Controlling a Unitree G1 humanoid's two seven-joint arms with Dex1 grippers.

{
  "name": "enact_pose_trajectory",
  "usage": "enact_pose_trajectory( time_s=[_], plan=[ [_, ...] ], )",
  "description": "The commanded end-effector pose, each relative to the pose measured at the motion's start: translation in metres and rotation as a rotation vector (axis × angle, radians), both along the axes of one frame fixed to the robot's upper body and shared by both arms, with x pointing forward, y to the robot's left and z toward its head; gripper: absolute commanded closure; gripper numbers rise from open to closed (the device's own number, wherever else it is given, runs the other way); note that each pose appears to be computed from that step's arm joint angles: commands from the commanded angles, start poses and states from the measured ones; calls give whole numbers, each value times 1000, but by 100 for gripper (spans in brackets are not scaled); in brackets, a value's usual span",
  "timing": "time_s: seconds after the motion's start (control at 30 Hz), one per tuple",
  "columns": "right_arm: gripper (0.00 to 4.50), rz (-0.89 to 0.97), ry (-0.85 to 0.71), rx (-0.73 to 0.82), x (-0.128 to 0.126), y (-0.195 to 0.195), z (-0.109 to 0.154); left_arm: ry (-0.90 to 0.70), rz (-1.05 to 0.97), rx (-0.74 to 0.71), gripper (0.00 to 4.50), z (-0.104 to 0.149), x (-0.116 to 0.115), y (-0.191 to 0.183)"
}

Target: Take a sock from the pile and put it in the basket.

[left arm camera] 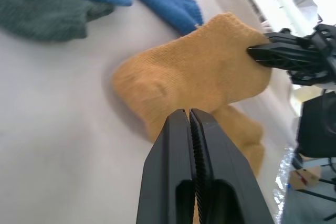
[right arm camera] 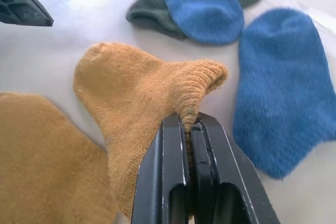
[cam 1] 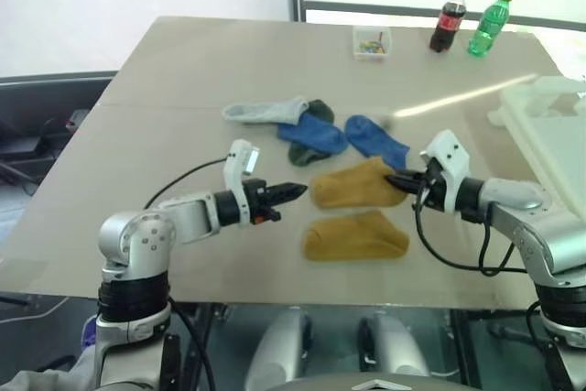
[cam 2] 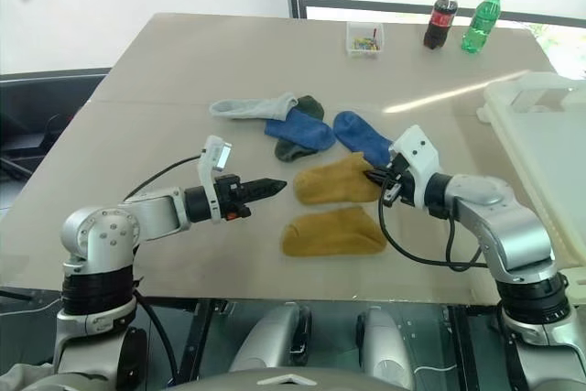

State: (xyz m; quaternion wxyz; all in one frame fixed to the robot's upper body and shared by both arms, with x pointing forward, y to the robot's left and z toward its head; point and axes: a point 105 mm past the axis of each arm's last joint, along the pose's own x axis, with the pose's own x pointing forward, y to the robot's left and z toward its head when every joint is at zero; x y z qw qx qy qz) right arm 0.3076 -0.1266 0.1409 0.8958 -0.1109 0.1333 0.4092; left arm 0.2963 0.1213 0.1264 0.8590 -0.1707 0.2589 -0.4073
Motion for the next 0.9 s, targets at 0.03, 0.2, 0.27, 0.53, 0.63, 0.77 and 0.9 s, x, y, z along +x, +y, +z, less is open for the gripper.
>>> enact_pose_trajectory(
  time_s=[0.03,0.2,0.27,0.53,0.63,0.77,0.9],
  plan=[
    [450,-22,-10,-6,6,-1,-5,-16,17,45,320,-6,3,-6],
    [450,-38,16,-18,12,-3,-20,-10,70,92,80,-16,17,-17],
    [450,-34,15,-16,12,-3,-21,-12,84,112,7,-19,23,-22],
    [450,-40,-1,-20,15,-3,-19,-15,76,82,138,-21,34,-41],
    [450,-43,-12,-15,15,-3,-16,-14,59,67,273,-19,32,-40],
    [450,-40,-53,32,16,-2,-3,-39,14,-48,444,1,27,-47],
    [450,0,-79,123,6,-1,19,-49,-61,-175,444,29,13,-44]
  ],
)
